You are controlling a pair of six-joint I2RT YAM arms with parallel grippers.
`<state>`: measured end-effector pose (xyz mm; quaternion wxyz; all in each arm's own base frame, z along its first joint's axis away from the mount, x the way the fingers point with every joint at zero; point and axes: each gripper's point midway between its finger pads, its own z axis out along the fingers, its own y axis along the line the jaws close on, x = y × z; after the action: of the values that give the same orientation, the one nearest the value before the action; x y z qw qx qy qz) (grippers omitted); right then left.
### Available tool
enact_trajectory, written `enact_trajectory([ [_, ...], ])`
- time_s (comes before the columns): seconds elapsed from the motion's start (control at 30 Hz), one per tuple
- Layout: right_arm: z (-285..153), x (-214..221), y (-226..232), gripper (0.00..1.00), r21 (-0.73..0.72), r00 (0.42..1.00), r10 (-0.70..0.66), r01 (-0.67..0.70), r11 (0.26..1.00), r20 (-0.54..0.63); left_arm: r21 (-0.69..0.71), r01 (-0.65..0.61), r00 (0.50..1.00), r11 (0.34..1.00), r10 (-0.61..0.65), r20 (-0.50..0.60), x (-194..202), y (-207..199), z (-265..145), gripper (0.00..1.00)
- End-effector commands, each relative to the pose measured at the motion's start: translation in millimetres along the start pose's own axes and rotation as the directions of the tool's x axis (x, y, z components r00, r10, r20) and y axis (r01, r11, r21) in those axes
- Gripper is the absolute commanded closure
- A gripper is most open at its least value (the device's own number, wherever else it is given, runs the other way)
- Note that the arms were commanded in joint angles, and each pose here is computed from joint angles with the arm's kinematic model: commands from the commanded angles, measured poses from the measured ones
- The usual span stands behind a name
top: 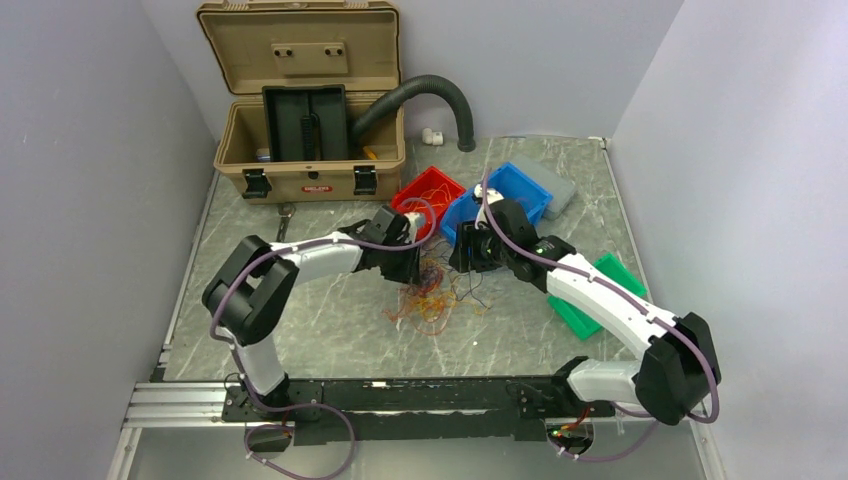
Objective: Untangle the cables
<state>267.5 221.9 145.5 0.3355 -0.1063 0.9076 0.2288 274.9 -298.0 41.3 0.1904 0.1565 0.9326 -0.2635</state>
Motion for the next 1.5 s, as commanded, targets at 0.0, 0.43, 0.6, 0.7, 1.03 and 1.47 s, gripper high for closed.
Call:
enact_trajectory([
  [0.0, -8.2, -23.6, 13.0, 0.46, -0.059, 0.993, 0.028, -0.021, 0.998, 0.117, 0.017, -0.018, 0.989, 1.000, 0.015, 0.150, -25.4, -9.1, -8.9, 0.84],
  [0.43, 29.1, -2.7, 10.2, 0.40, -0.058, 0.999, 0.042, -0.040, 0.998, 0.035, -0.260, 0.128, 0.962, 0.957, -0.056, 0.268, 37.1, 82.9, -103.3, 1.00],
  [0.6, 53.1, -15.5, 16.5, 0.28, 0.033, 0.994, 0.091, -0.093, 0.995, 0.061, -0.239, 0.169, 0.956, 0.956, -0.100, 0.277, 43.0, 92.8, -101.5, 1.00],
  [0.7, 69.5, -22.2, 21.2, 0.23, 0.068, 0.980, 0.181, -0.187, 0.980, 0.087, -0.240, 0.172, 0.955, 0.955, -0.102, 0.277, 44.6, 94.4, -99.4, 1.00],
  [1.03, 135.3, -25.0, 26.5, 0.33, 0.064, 0.938, 0.329, -0.337, 0.939, 0.111, -0.220, 0.174, 0.951, 0.960, -0.106, 0.290, 47.8, 92.9, -100.0, 1.00],
  [1.47, 68.6, -75.8, 17.0, 1.00, 0.146, 0.936, 0.224, -0.270, 0.952, 0.272, -0.230, 0.367, 0.869, 0.901, -0.244, 0.430, 40.0, 124.2, -129.9, 1.00],
])
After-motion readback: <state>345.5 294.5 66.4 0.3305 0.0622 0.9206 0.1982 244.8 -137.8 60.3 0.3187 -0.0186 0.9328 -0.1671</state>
